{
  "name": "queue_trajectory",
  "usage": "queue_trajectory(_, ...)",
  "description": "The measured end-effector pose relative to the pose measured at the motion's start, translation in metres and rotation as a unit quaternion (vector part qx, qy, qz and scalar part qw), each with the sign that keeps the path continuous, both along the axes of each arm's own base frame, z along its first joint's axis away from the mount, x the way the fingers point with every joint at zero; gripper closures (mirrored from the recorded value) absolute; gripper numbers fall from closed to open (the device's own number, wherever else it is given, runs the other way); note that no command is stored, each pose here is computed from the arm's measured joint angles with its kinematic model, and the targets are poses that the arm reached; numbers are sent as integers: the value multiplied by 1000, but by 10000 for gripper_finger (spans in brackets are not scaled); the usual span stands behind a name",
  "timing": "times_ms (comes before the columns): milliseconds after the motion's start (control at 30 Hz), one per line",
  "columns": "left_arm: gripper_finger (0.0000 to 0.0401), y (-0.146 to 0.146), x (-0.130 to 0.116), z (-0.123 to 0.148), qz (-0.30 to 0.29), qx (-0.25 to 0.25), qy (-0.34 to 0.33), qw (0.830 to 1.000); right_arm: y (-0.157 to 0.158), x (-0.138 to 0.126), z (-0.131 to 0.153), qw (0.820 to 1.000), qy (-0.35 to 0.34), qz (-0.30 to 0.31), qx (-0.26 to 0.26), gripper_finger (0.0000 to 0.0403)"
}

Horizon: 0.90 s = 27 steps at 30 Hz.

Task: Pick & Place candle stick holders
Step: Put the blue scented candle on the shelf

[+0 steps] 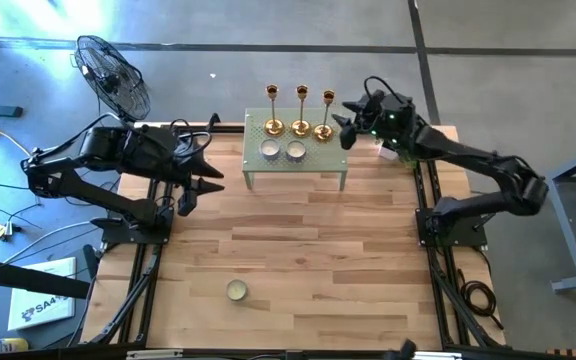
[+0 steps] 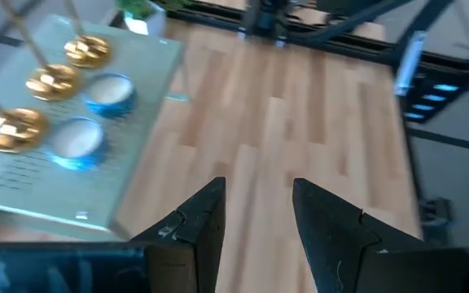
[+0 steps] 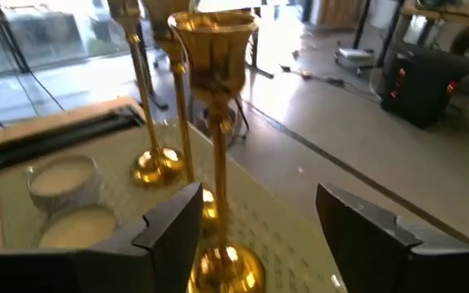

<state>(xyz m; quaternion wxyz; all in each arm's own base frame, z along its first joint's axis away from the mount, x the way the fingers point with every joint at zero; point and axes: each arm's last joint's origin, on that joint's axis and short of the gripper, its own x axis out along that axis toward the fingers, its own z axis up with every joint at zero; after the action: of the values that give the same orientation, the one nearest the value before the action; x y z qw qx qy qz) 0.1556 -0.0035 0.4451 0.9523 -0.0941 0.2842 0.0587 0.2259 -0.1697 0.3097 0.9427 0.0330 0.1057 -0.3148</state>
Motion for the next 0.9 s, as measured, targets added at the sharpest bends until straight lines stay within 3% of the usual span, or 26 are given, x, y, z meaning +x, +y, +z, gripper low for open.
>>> queue_trajectory(200, 261, -5, 1, 0, -64, -57, 3, 996, 35, -29, 16, 999, 41, -2, 28, 170)
queue_trajectory(367, 261, -9, 2, 1, -149, -65, -6, 987, 67, -46, 27, 997, 32, 26, 63, 170)
queue_trajectory(633, 261, -10, 4, 1, -161, -71, -8, 984, 105, -56, 41, 991, -16, 91, 93, 171)
queue_trajectory(833, 261, -9, 12, -2, -163, -11, -3, 986, 126, -51, 39, 982, -23, 132, 131, 171)
queue_trajectory(900, 261, -9, 18, -4, -168, -12, 5, 986, 133, -49, 38, 981, -21, 133, 141, 171)
